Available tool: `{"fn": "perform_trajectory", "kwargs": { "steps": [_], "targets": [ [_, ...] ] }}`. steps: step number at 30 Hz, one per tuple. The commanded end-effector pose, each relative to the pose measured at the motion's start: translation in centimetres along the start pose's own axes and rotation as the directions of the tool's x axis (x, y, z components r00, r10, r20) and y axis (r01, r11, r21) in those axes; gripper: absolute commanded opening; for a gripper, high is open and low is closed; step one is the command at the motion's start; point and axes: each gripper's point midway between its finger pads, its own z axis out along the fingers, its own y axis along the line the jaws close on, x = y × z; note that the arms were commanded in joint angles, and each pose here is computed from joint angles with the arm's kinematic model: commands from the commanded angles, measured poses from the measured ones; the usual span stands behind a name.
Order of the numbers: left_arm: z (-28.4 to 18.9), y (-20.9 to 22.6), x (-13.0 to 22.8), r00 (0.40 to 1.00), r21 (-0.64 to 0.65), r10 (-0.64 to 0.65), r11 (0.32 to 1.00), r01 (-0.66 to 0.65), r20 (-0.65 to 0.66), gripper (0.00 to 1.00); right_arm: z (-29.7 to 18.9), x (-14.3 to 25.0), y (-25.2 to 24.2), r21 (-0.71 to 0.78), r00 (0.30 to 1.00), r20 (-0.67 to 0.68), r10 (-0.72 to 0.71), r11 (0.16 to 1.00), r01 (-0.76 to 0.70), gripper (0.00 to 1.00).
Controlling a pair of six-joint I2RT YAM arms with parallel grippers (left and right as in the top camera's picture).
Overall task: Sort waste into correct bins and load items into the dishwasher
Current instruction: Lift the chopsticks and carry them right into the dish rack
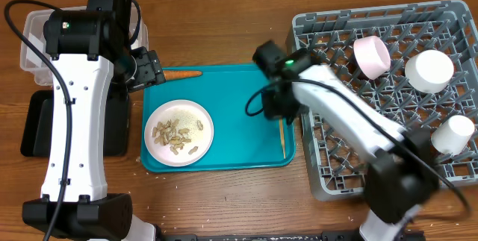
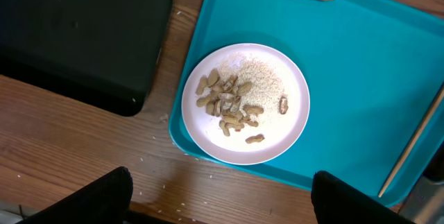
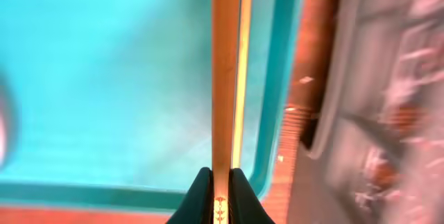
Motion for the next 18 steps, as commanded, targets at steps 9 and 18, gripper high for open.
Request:
{"fn": "perform_trajectory", "kwargs": {
  "steps": [9,18],
  "targets": [
    [0.0,-0.2,0.0,1.000,0.006,0.017,1.000,-0.017,-0.006,0.84,-10.1,-1.5,-9.8,0.105,0.968,0.250,0.028,0.993,-0.056,0.04],
    [0.0,-0.2,0.0,1.000,0.006,0.017,1.000,-0.017,-0.006,0.85,-5.1,2.6,-11.5,0.068,1.000,0.030,-0.001,0.998,-0.001,0.04]
  ]
}}
